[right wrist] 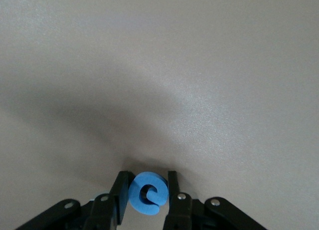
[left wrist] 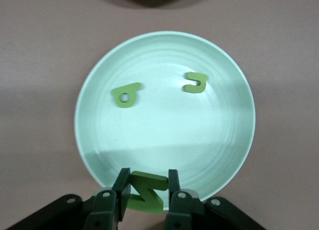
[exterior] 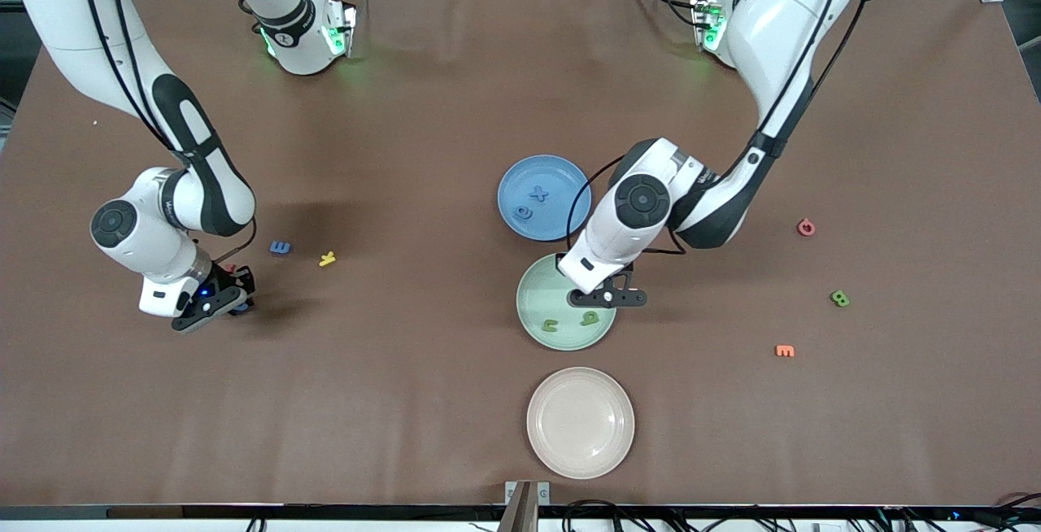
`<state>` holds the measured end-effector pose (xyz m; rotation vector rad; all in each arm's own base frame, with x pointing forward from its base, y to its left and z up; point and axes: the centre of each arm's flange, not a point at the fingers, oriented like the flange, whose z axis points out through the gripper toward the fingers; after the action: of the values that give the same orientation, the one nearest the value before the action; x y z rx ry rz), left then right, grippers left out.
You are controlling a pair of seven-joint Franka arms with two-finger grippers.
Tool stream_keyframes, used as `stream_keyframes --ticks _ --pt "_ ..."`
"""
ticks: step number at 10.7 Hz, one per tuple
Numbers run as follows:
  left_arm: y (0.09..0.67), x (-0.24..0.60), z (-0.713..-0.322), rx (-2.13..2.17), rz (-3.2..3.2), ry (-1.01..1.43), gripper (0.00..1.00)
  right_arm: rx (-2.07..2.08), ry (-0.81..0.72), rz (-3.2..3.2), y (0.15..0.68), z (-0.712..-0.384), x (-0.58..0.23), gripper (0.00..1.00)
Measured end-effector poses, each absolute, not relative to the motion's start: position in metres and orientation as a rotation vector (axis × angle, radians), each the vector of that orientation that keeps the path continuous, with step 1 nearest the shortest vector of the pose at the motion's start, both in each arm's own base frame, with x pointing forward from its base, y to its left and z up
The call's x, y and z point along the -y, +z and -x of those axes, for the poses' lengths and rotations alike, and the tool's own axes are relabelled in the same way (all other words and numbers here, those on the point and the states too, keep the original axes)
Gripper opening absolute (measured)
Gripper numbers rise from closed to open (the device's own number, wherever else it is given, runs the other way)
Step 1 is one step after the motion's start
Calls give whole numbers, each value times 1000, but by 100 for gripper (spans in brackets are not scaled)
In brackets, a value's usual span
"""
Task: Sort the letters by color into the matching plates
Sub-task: 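Place the z on the green plate while the right gripper grasps e, then place the e on the blue plate while the left gripper reaches B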
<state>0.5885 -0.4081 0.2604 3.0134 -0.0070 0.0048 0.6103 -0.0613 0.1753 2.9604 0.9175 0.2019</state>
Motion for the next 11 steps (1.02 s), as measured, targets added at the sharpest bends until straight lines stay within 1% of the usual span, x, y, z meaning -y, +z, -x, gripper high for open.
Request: stream_keyframes --ticks 1,2,4,6,8,9,11 --pt "251 411 -589 8 -3004 14 37 -917 202 -2960 175 -610 61 36" --pt "244 411 -591 2 -2999 20 49 -918 202 -2960 175 -611 61 36" --pt "247 404 -600 -13 -2996 44 77 -917 211 -2959 179 -614 60 36" --pt "265 375 -624 -59 -3012 103 100 -881 178 -2994 188 -621 54 36" --pt "292 313 -648 -143 -3078 35 100 -777 148 -3051 208 -626 27 36" --pt "307 274 -658 -198 -3108 -5 100 -707 132 -3082 216 -626 4 36" --pt "328 186 -672 -174 -3148 -59 100 -558 98 -3133 226 -623 -52 36"
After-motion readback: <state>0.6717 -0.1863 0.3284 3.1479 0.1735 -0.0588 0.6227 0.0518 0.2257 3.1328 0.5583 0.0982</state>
